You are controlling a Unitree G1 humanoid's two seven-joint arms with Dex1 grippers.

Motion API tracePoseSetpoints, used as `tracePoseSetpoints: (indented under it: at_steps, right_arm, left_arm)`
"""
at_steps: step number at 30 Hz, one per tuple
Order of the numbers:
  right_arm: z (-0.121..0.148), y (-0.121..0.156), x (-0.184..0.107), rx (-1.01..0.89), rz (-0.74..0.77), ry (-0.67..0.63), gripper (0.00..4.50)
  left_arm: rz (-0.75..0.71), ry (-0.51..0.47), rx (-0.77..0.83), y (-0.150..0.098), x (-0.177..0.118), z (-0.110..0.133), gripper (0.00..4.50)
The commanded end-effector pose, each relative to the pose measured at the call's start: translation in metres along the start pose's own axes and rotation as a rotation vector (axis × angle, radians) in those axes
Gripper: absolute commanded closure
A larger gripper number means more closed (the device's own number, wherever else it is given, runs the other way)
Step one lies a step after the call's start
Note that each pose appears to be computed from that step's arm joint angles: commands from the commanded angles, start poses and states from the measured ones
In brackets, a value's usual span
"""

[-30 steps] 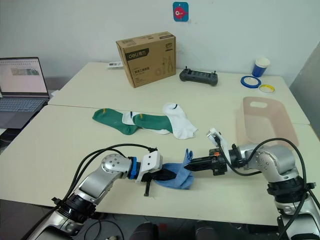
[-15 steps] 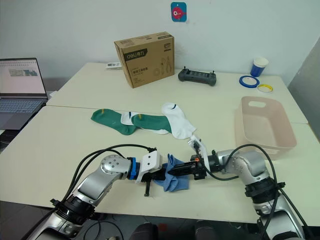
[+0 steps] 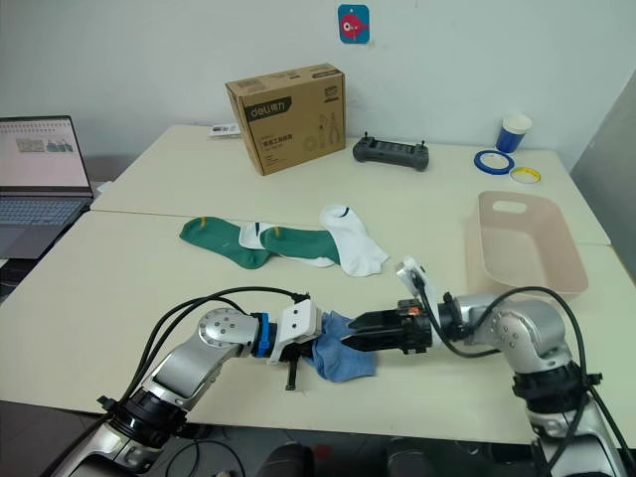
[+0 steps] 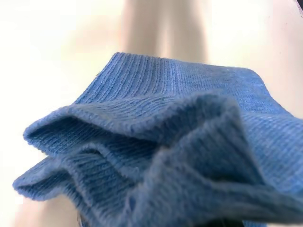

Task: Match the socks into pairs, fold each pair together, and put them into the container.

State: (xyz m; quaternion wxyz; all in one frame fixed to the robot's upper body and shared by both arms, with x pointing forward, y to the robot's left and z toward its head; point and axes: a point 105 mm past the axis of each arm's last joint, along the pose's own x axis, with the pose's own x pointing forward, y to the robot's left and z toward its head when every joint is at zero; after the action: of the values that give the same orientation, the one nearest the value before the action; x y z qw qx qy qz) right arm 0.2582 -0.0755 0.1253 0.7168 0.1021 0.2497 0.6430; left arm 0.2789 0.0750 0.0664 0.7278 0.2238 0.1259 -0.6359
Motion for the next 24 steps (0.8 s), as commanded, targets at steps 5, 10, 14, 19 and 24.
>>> tracePoseSetpoints:
  at_steps: [5,10,14,19,24]
  right_arm:
    - [-0.012,-0.028,-0.001,-0.220,-0.164,-0.008,4.02]
    - [-0.027,-0.035,0.010,-0.251,-0.157,0.038,4.46]
    - [-0.037,-0.041,0.022,-0.256,-0.159,0.077,4.46]
    - [-0.037,-0.043,0.026,-0.276,-0.172,0.078,4.46]
    - [-0.037,-0.041,0.022,-0.277,-0.174,0.075,4.46]
  left_arm:
    - [0.018,0.057,-0.039,0.004,-0.010,-0.017,4.50]
    - [0.013,0.040,-0.051,0.006,-0.015,-0.011,4.50]
    - [0.053,0.012,-0.073,0.019,-0.037,0.004,4.50]
    - [0.118,0.006,-0.075,0.034,-0.073,0.016,4.50]
    - [0.084,-0.090,-0.046,0.028,-0.089,0.048,4.50]
